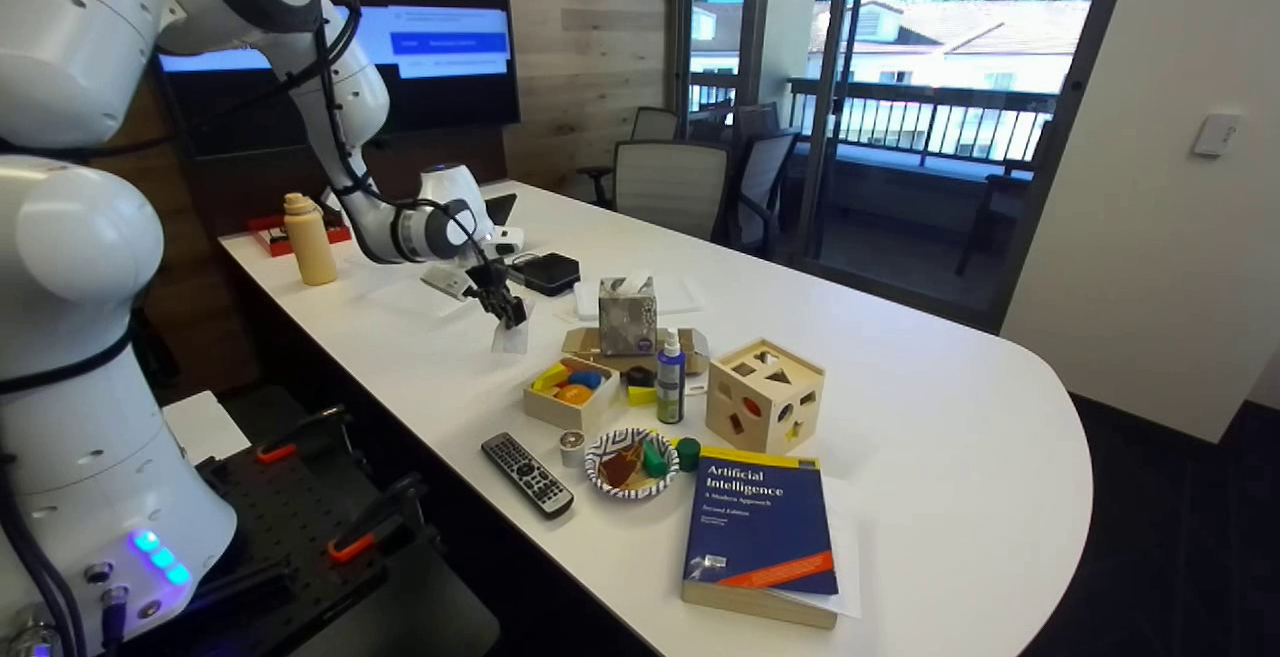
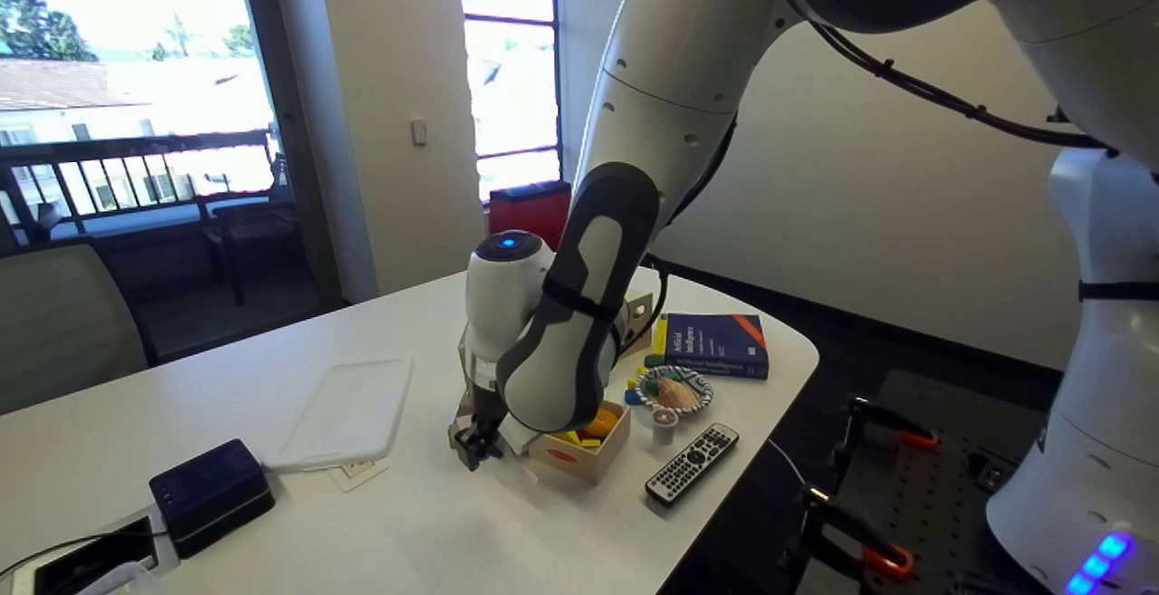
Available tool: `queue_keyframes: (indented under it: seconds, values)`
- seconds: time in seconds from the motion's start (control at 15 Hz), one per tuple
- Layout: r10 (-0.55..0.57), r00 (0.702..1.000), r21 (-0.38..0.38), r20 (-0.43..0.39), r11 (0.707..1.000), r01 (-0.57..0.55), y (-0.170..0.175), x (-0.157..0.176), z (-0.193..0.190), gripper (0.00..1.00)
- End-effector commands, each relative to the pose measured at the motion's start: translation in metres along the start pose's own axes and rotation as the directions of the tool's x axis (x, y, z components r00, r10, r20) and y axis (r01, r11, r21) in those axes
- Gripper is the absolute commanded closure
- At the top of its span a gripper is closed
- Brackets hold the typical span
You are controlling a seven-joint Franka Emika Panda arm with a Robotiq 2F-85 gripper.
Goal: Use the paper towel to wipe the remote
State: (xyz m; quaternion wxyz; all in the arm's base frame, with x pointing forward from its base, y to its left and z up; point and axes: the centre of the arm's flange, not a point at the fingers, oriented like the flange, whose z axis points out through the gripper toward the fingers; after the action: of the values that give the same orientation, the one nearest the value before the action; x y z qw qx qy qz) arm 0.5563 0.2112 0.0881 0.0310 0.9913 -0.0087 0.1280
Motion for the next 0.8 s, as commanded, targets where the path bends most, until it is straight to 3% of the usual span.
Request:
queue_keyframes:
  seconds: [0.0,0.47,0.53,0.6,0.73]
  values:
    - [-0.108,0.994,0.0,-0.009,0.994,0.108,-0.025,0.042,0.012,0.98]
    - [-0.167,0.985,-0.049,0.048,0.984,0.17,-0.024,0.053,0.044,0.98]
    - [-0.173,0.983,-0.045,0.065,0.983,0.176,-0.023,0.051,0.048,0.87]
    - [-0.173,0.982,-0.048,0.075,0.983,0.176,-0.022,0.049,0.052,0.64]
    - [-0.172,0.981,-0.033,0.089,0.984,0.175,-0.022,0.047,0.054,0.6]
